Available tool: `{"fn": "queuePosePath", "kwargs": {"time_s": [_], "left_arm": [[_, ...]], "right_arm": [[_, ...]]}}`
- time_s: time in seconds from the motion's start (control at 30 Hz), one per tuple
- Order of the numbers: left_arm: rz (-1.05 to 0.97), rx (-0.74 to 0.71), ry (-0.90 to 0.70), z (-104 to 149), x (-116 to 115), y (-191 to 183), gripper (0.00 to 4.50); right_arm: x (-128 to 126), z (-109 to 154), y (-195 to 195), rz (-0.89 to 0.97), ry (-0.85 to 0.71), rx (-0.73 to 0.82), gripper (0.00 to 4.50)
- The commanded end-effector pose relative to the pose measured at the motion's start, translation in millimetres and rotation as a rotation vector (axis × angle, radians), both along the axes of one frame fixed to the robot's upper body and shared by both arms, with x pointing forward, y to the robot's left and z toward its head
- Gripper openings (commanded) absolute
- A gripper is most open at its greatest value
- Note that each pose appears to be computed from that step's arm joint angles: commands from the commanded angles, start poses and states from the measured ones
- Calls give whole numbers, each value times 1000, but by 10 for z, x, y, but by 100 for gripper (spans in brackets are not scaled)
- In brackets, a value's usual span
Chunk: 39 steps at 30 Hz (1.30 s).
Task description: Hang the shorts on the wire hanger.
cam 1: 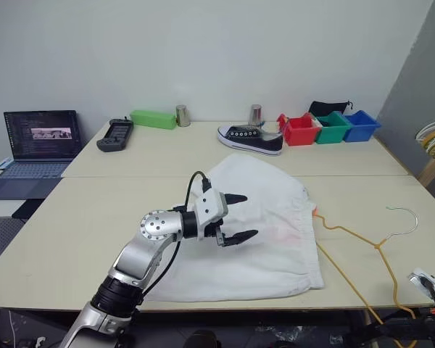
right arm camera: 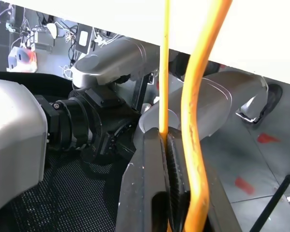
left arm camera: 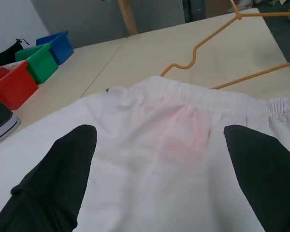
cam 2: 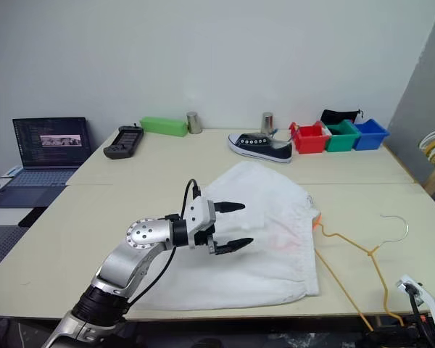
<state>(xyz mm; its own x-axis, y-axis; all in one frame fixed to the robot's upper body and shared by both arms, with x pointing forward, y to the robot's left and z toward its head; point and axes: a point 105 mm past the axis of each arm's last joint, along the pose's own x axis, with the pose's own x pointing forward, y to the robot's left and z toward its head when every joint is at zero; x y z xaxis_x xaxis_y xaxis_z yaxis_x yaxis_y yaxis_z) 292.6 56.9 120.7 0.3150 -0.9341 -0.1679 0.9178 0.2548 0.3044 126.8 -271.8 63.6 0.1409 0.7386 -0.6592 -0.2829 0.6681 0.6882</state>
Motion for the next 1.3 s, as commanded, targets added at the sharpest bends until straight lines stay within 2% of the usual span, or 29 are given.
{"fn": "queuePosePath", "kwargs": {"time_s": [0.03,0.13,0.27,0.5,0.77,0.83,0.97,1.3], "left_arm": [[-7,-1,-81,158,53,1,448],[2,7,-98,192,85,29,448],[13,19,-111,195,103,55,448],[20,30,-131,210,122,79,448],[21,35,-163,260,158,69,448],[27,39,-169,270,173,89,448],[36,55,-187,272,212,132,448],[40,48,-204,283,231,144,448]], "right_arm": [[14,24,256,-5,82,127,0],[37,-38,359,1,150,139,0],[188,-8,449,-44,178,202,0],[511,35,596,-87,139,303,0],[872,-122,738,-220,157,408,0],[872,-137,759,-222,177,416,0],[715,-110,794,-166,237,421,0],[577,17,561,-206,285,382,0]]}}
